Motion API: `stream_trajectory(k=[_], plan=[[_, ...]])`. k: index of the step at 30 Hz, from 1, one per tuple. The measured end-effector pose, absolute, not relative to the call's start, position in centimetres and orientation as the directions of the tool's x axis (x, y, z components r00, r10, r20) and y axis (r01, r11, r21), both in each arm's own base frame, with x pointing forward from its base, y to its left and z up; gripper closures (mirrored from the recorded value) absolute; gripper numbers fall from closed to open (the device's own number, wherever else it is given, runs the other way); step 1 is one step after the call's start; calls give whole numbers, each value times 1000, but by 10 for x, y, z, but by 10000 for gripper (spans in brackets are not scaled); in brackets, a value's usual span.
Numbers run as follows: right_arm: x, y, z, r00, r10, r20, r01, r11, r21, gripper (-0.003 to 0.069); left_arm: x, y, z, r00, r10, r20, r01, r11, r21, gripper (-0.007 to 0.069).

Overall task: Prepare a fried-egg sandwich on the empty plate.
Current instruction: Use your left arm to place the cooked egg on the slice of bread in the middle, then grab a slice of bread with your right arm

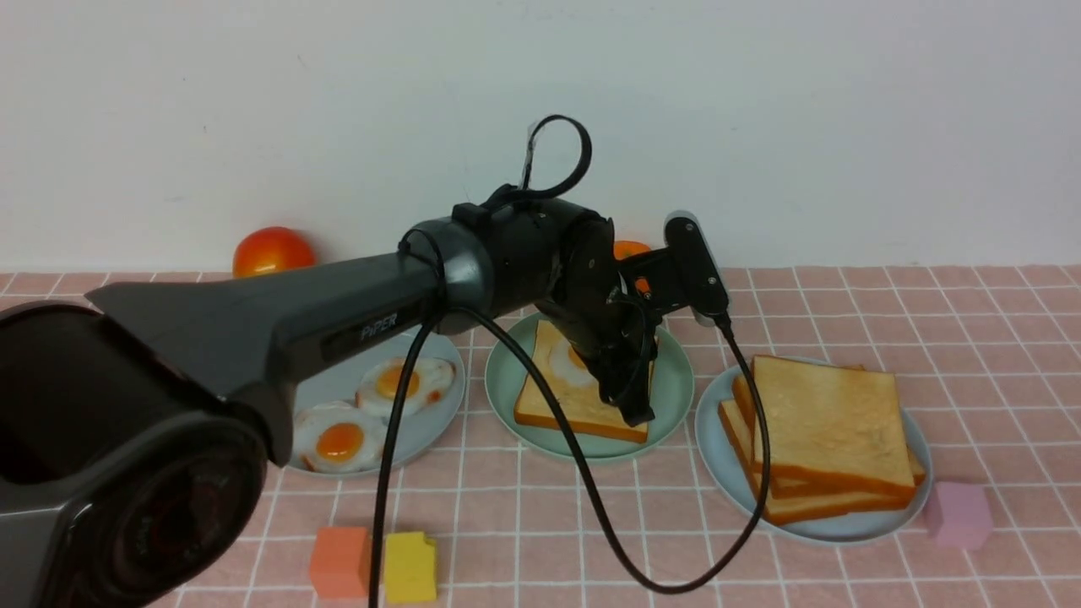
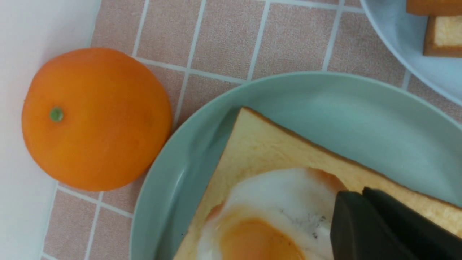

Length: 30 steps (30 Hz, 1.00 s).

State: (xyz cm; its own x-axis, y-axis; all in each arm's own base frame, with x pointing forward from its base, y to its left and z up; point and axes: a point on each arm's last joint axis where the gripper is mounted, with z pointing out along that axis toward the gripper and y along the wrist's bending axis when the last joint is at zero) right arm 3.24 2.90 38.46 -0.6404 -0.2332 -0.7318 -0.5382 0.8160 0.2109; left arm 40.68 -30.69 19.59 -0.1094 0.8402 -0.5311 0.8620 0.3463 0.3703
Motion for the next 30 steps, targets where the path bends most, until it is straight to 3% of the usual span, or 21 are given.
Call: stream_trajectory(k=[10,13,14,15,18,20,21,22,26,27,30], plan=[[32,29,385,-642,-233,-731,-539,815,214,606,404,-306,198,-128,840,-528,871,350,345,313],[33,28,385,-646,-221,-731,-525,823,215,606,398,-304,207,-174,827,-535,881,374,291,303],[36,28,385,-650,-209,-731,-500,842,204,606,389,-301,229,-246,792,-558,878,426,218,321],[37,28,384,-653,-206,-729,-494,846,203,606,387,-301,232,-260,784,-564,877,436,203,329],[56,33,382,-651,-233,-723,-430,897,98,601,349,-282,309,-439,660,-610,830,557,5,457],[73,44,379,-660,-277,-698,-406,914,21,597,321,-266,352,-466,615,-637,822,567,-55,563],[76,46,378,-661,-286,-694,-402,916,6,596,314,-263,361,-468,604,-646,822,565,-68,585],[92,60,374,-667,-326,-670,-397,916,-49,593,288,-247,393,-458,567,-685,825,558,-91,613],[124,93,363,-672,-447,-591,-454,879,-148,588,233,-213,435,-422,462,-780,830,543,-128,613],[142,111,354,-670,-526,-523,-501,841,-204,583,209,-196,444,-402,406,-820,827,545,-136,613],[171,131,343,-673,-594,-441,-541,802,-253,577,168,-165,441,-363,329,-872,818,560,-130,613]])
